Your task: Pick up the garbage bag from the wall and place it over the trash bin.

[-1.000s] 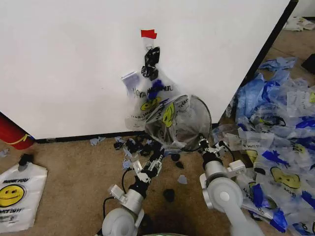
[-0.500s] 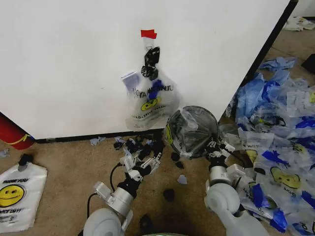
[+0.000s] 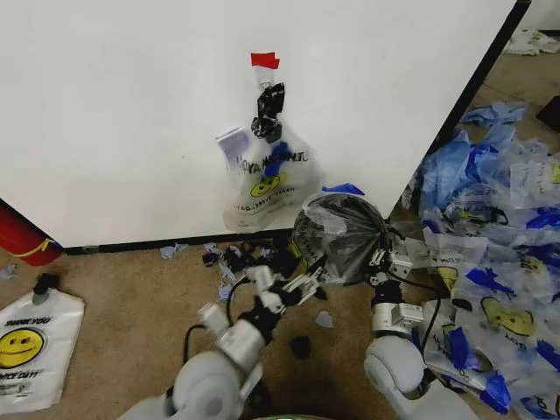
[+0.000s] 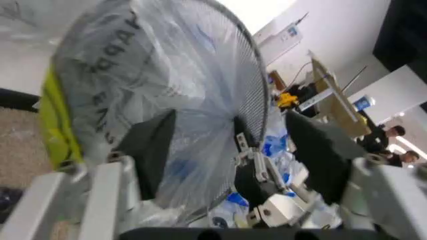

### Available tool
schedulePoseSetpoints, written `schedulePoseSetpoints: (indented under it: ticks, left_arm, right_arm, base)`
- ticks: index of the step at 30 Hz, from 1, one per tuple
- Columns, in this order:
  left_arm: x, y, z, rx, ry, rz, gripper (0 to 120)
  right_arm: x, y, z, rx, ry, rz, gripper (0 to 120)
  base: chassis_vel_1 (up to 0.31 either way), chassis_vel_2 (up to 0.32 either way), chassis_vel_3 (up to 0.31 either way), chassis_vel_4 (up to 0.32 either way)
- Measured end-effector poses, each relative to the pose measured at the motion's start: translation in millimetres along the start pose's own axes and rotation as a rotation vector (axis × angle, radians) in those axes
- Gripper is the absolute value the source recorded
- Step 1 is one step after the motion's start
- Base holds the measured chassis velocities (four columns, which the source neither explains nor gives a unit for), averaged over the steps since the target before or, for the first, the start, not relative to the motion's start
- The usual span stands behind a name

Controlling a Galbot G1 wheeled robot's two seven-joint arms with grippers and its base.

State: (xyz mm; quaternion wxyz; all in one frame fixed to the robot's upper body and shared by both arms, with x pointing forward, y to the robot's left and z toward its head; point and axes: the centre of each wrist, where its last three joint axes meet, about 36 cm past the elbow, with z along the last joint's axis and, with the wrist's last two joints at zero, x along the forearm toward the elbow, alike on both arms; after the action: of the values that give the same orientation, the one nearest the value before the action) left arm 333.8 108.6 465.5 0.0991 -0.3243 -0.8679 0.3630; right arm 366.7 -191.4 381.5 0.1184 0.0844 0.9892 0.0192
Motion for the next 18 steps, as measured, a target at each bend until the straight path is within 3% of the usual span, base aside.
schedulePoseSetpoints:
  ticks: [6, 13, 18]
  left_arm:
    - [-25.9, 0.4, 7.4, -0.010, 0.025, -0.032, 45]
    - [-72.2, -2.1, 16.4, -0.033, 0.027, -0.050, 13]
    - [-91.1, 0.6, 25.2, -0.061, 0.031, -0.067, 0]
  right_arm:
    - [1.7, 0.7, 5.4, 0.050, -0.037, -0.007, 0]
    - [4.3, 5.1, 6.4, 0.060, -0.047, -0.017, 0]
    - [5.5, 7.1, 6.0, 0.057, -0.049, -0.022, 0]
  base:
    - [0.000, 0.000, 0.000, 0.000]
    - [0.000, 0.000, 0.000, 0.000]
    - [0.000, 0.000, 0.000, 0.000]
